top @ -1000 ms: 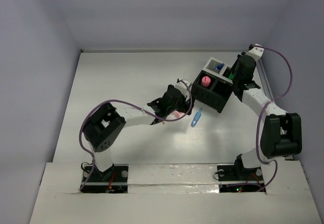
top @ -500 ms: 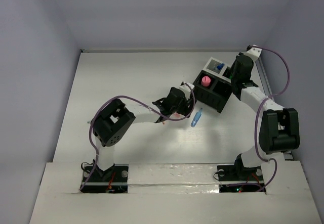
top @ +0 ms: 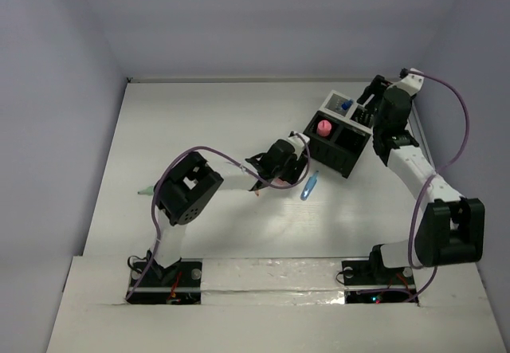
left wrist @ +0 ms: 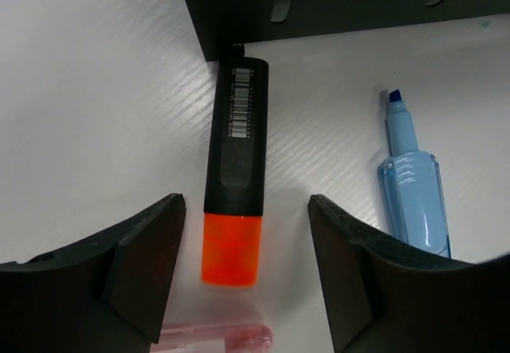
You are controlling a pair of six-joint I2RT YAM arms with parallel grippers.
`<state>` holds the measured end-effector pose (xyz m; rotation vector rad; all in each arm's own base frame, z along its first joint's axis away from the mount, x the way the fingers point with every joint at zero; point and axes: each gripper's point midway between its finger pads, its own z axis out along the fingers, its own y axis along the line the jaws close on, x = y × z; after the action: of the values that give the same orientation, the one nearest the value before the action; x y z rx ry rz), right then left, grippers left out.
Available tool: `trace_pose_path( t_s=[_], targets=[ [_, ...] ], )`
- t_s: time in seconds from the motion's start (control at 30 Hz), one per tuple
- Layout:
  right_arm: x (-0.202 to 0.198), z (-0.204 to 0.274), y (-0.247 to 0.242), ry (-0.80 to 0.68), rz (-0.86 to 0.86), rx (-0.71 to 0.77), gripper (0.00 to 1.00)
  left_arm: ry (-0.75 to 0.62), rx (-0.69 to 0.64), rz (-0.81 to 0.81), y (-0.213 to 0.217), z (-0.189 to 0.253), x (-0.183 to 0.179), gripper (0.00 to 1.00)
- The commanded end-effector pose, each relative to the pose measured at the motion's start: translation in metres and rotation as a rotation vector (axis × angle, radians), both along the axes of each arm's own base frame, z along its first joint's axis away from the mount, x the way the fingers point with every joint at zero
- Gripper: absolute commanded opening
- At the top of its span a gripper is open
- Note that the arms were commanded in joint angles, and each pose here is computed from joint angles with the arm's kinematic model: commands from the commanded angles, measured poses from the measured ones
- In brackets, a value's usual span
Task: Sort the stationery into containers
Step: Pick up the pen from the center of the board.
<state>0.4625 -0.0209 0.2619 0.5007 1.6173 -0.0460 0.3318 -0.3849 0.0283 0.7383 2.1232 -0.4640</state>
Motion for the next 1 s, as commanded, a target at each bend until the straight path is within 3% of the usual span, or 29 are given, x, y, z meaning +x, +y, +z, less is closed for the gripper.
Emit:
trace_pose_path(
  t_s=[0.0, 0.03, 0.07, 0.13, 0.27, 0.37, 0.63, 0.97],
  targets=[
    [-0.012, 0.036, 0.02, -0.12, 0.099, 0.068, 0.75, -0.015, -0.009, -0.014, -0.008, 0.008, 0.007, 0.6],
    [-0.018, 0.048, 0.03, -0.153, 0.142, 0.087, 0.75, -0.013, -0.007, -0.014, -0.008, 0.007, 0.007, 0.56],
    [-0.022, 0.049, 0.037, -0.157, 0.168, 0.095, 0.75, -0.017, -0.004, -0.008, -0.007, 0.006, 0.008, 0.42],
    [-0.029, 0.06, 0.046, -0.186, 0.218, 0.117, 0.75, -0.02, -0.003, -0.001, -0.006, 0.005, 0.009, 0.28],
    [-0.042, 0.072, 0.072, -0.207, 0.33, 0.158, 0.79, -0.048, -0.032, 0.011, -0.006, 0.017, 0.011, 0.13],
    [-0.052, 0.073, 0.089, -0.185, 0.415, 0.183, 1.0, -0.077, -0.085, 0.013, -0.003, 0.037, 0.007, 0.1],
    [-0.087, 0.034, 0.179, -0.026, 0.732, 0.329, 1.0, -0.069, -0.265, 0.024, 0.018, 0.084, -0.027, 0.06],
    [-0.123, -0.007, 0.266, 0.079, 0.906, 0.432, 1.0, -0.179, -0.523, 0.059, 0.047, 0.165, -0.053, 0.06]
  ],
)
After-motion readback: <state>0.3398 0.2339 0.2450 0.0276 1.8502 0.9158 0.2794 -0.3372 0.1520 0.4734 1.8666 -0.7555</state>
